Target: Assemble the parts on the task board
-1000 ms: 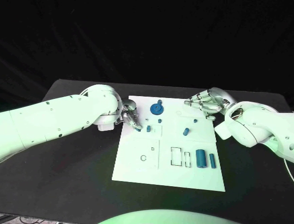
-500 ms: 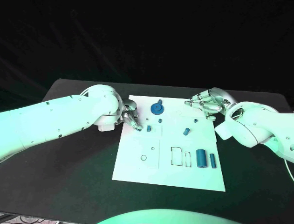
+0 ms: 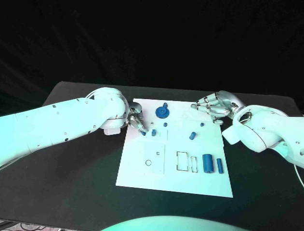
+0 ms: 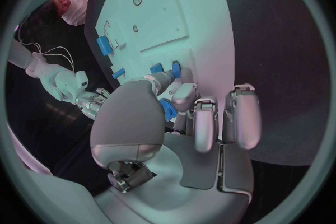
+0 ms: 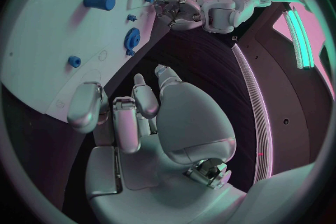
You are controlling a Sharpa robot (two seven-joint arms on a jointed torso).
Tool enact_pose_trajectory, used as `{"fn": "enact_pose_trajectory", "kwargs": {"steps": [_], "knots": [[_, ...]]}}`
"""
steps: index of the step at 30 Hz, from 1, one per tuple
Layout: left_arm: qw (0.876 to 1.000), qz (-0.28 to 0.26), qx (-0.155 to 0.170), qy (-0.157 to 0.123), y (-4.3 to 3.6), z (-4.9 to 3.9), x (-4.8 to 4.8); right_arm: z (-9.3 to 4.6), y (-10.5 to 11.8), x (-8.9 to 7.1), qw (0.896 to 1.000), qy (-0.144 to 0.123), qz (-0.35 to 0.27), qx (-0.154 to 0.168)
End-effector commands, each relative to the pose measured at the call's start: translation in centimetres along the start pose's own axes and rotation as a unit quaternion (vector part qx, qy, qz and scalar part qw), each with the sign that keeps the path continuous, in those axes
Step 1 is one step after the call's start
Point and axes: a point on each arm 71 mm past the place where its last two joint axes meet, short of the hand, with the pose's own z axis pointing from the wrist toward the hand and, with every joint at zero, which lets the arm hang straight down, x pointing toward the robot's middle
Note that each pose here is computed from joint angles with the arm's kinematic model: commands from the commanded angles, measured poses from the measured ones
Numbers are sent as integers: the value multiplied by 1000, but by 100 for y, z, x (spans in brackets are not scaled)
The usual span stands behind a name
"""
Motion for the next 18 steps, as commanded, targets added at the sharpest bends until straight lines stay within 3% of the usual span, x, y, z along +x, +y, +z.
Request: {"fn": "enact_pose_trajectory", "kwargs": {"steps": [1,18], "knots": [[1000,2,-5,8,-11,19,46,-2,1,6,1000,4,0,-4],[999,17,-5,28,-51,19,86,8,3,14,1000,6,3,-3]]}}
